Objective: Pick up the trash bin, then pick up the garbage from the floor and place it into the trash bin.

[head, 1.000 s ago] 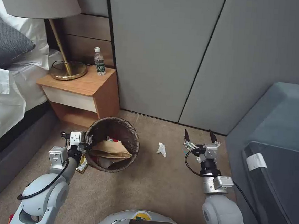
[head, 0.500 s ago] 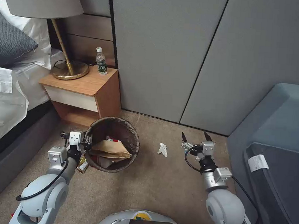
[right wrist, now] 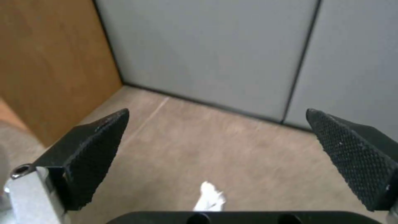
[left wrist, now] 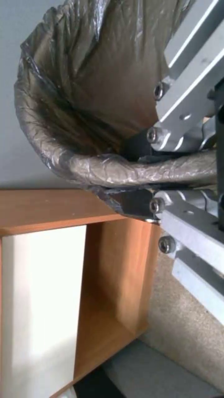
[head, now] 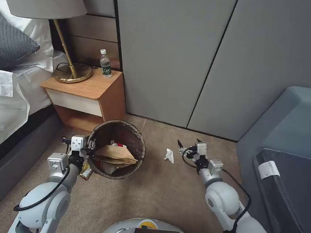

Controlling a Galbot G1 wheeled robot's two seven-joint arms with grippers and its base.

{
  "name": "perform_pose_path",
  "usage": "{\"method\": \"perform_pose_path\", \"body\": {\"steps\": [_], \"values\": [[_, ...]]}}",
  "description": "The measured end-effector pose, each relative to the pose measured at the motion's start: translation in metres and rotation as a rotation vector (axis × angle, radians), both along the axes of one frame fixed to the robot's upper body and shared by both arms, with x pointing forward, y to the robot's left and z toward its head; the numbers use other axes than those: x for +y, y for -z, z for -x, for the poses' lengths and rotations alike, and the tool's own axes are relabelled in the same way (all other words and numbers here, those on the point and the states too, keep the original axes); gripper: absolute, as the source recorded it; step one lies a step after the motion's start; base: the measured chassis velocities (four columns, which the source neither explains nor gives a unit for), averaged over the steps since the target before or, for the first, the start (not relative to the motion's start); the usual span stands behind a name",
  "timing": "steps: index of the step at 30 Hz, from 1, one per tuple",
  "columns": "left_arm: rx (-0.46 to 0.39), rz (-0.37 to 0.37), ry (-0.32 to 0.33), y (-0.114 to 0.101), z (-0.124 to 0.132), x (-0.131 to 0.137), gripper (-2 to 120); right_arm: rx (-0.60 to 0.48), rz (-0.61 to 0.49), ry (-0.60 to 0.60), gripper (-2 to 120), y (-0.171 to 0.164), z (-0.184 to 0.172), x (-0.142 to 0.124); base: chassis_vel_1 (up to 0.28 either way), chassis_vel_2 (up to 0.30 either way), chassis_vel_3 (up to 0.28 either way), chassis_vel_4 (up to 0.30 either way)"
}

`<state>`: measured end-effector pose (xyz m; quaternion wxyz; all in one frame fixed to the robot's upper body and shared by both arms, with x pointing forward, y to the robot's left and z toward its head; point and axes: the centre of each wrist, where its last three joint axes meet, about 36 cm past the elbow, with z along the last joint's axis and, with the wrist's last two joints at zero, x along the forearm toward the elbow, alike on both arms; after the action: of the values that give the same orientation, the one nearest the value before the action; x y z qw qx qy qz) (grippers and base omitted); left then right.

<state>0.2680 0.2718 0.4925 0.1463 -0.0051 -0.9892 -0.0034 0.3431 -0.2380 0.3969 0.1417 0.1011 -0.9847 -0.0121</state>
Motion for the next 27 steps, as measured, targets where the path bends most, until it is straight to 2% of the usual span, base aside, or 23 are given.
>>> {"method": "perform_pose_path", "body": {"steps": [2,7,10,27], "values": [[-0.003,0.000,0.000,-0.001,0.000,0.000,6,0.049,-0.021,-0.020,100,0.008,-0.010,0.006,0.000,0.000,0.000,0.000],[-0.007,0.000,0.000,-0.002,0.001,0.000,6,0.087,-0.012,-0.040,100,0.022,-0.022,0.011,0.000,0.000,0.000,0.000],[-0.008,-0.001,-0.001,-0.003,0.001,0.000,6,0.130,0.006,-0.054,100,0.042,-0.035,0.016,0.000,0.000,0.000,0.000],[-0.013,0.002,0.003,-0.005,0.001,-0.002,6,0.275,0.022,-0.017,100,0.110,-0.065,0.007,0.000,0.000,0.000,0.000]]}}
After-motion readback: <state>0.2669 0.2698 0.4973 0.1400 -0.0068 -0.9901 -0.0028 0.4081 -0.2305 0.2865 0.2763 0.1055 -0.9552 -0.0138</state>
